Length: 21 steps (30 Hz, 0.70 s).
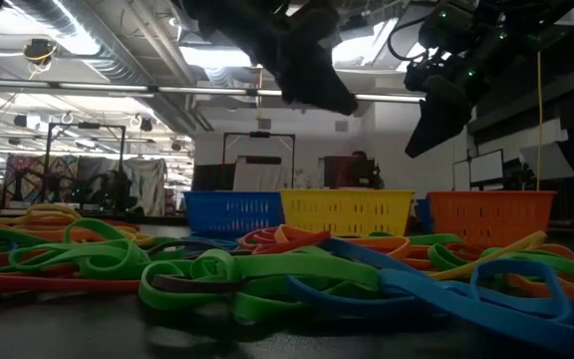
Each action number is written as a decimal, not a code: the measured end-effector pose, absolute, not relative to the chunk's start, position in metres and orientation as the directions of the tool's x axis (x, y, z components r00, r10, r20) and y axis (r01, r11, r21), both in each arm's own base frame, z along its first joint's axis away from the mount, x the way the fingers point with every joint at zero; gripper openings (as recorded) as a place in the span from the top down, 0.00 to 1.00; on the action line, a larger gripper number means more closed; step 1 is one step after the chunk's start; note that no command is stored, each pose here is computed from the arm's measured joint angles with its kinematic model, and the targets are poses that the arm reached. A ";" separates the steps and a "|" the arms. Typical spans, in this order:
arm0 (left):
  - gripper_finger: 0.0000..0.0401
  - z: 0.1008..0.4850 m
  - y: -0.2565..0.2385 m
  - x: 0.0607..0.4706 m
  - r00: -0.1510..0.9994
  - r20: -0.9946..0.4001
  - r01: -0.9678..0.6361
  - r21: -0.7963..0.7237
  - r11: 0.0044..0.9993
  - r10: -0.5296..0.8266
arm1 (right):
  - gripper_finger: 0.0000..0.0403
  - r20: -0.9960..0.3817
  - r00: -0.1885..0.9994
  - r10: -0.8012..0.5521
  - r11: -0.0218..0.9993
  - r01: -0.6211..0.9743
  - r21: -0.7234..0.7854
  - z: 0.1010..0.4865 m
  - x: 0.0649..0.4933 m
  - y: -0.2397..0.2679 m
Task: Sort rubber bands into baskets
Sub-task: Put the red rubber band into the yellow basket, then put the green rubber band into the right blue basket
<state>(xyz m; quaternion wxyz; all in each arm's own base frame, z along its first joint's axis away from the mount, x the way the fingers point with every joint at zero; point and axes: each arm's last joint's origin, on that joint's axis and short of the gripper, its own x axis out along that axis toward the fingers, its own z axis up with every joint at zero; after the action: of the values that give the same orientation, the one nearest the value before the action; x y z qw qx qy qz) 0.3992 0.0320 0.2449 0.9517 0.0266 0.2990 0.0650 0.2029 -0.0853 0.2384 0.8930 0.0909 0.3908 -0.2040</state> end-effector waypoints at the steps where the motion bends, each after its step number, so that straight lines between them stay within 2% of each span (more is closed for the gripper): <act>1: 0.76 0.245 0.032 0.399 0.811 -0.568 -0.108 0.089 0.990 0.139 | 0.58 -0.735 0.611 -0.293 0.900 0.435 0.003 0.238 0.203 -0.085; 7: 0.69 0.244 0.032 0.398 0.804 -0.578 -0.125 0.064 0.990 0.139 | 0.58 -0.735 0.611 -0.293 0.900 0.435 0.003 0.238 0.203 -0.085; 14: 0.69 0.238 0.027 0.394 0.761 -0.637 -0.139 0.029 0.990 0.125 | 0.58 -0.735 0.612 -0.293 0.900 0.435 0.003 0.238 0.203 -0.085; 21: 0.69 0.227 0.010 0.385 0.661 -0.749 -0.128 -0.059 0.990 0.041 | 0.58 -0.735 0.611 -0.293 0.900 0.435 0.003 0.238 0.203 -0.085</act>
<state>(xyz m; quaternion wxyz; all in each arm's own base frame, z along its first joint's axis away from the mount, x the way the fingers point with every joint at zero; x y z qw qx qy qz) 0.3847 0.0100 0.2274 0.9097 -0.0535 0.4092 0.0464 0.2029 -0.0853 0.2384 0.8930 0.0908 0.3907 -0.2040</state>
